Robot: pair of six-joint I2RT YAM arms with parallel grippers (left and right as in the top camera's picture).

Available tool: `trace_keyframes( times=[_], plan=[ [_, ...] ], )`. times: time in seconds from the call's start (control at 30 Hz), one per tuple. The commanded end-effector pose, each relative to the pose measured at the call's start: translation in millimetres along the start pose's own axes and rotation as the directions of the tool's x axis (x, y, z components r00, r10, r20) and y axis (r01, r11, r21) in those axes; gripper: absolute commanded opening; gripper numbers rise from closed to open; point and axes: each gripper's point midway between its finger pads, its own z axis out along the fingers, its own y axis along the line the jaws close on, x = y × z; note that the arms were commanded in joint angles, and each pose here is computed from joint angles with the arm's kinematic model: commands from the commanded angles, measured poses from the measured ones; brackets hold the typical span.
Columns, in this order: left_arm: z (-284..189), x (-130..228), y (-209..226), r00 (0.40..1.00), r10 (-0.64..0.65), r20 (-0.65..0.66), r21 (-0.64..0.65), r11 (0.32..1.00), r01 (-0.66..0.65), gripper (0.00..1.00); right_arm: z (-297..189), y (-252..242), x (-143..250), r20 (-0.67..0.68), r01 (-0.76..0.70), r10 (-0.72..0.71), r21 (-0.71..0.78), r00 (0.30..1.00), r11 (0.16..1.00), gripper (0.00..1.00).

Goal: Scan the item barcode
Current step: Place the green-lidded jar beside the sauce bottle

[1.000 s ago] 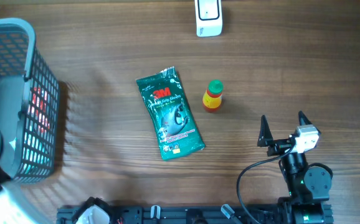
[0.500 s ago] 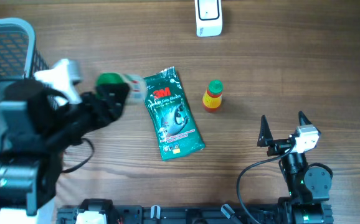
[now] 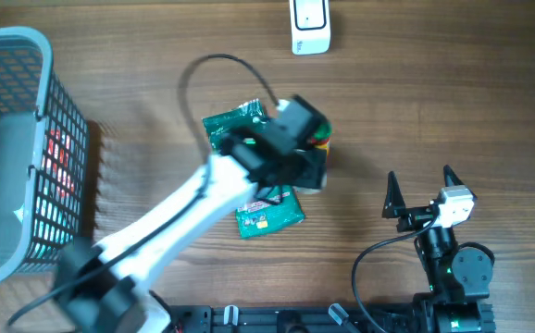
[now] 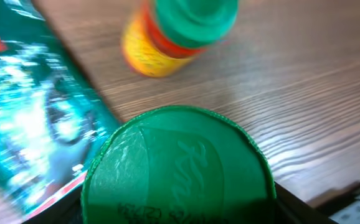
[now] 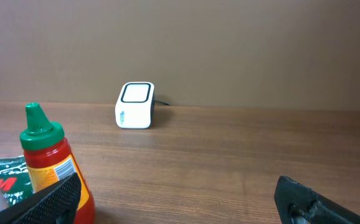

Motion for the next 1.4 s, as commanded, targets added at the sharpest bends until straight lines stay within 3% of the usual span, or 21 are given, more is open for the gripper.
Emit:
trace_keyframes(
  times=[0.0,0.1,0.3,0.53,0.6,0.67,0.8,0.87,0.93,1.03,1.07,1.17,1.23,1.37],
  plan=[
    [47,6,-8,0.996,0.085,-0.033,-0.045,0.995,-0.086,0.65,-1,-1,-2,0.01,0.011,-0.011,0.003,1.0,1.0,1.0],
    [74,4,3,0.994,0.111,-0.018,-0.147,0.983,-0.113,0.65,-1,-1,-2,0.01,0.011,-0.011,0.003,1.0,1.0,1.0],
    [66,-15,35,0.984,0.165,0.073,-0.362,0.923,-0.128,0.66,-1,-1,-2,0.01,0.011,-0.011,0.003,1.0,1.0,1.0],
    [65,-14,30,0.988,0.13,0.079,-0.325,0.94,-0.098,0.74,-1,-1,-2,0.01,0.011,-0.011,0.003,1.0,1.0,1.0],
    [52,-17,27,0.987,0.129,0.097,-0.317,0.944,-0.092,0.87,-1,-1,-2,0.01,0.011,-0.011,0.003,1.0,1.0,1.0],
    [33,-24,24,0.983,0.124,0.136,-0.3,0.951,-0.078,1.0,-1,-1,-2,0.01,0.011,-0.011,0.003,1.0,1.0,1.0],
    [-39,-54,15,0.945,0.128,0.3,-0.232,0.971,-0.057,1.0,-1,-1,-2,0.01,0.011,-0.011,0.003,1.0,1.0,1.0],
    [-88,-72,25,0.9,0.096,0.425,-0.227,0.974,0.003,1.0,-1,-1,-2,0.01,0.011,-0.011,0.003,1.0,1.0,1.0],
    [-164,-90,56,0.795,0.04,0.606,-0.242,0.961,0.136,1.0,-1,-1,-2,0.01,0.011,-0.011,0.003,1.0,1.0,0.98],
    [-238,-91,103,0.66,-0.034,0.75,-0.222,0.928,0.3,1.0,-1,-1,-2,0.01,0.011,-0.011,0.003,1.0,1.0,1.0],
    [-287,-81,143,0.55,-0.097,0.829,-0.179,0.887,0.426,1.0,-1,-1,-2,0.01,0.011,-0.011,0.003,1.0,1.0,1.0],
    [-346,-51,207,0.362,-0.179,0.915,-0.102,0.765,0.636,1.0,-1,-1,-2,0.01,0.011,-0.011,0.003,1.0,1.0,1.0],
    [-376,-20,252,0.24,-0.202,0.949,-0.06,0.635,0.77,1.0,-1,-1,-2,0.01,0.011,-0.011,0.003,1.0,1.0,1.0],
    [-384,20,311,0.164,-0.283,0.945,-0.018,0.454,0.891,1.0,-1,-1,-2,0.01,0.011,-0.011,0.003,1.0,1.0,1.0]
  ],
)
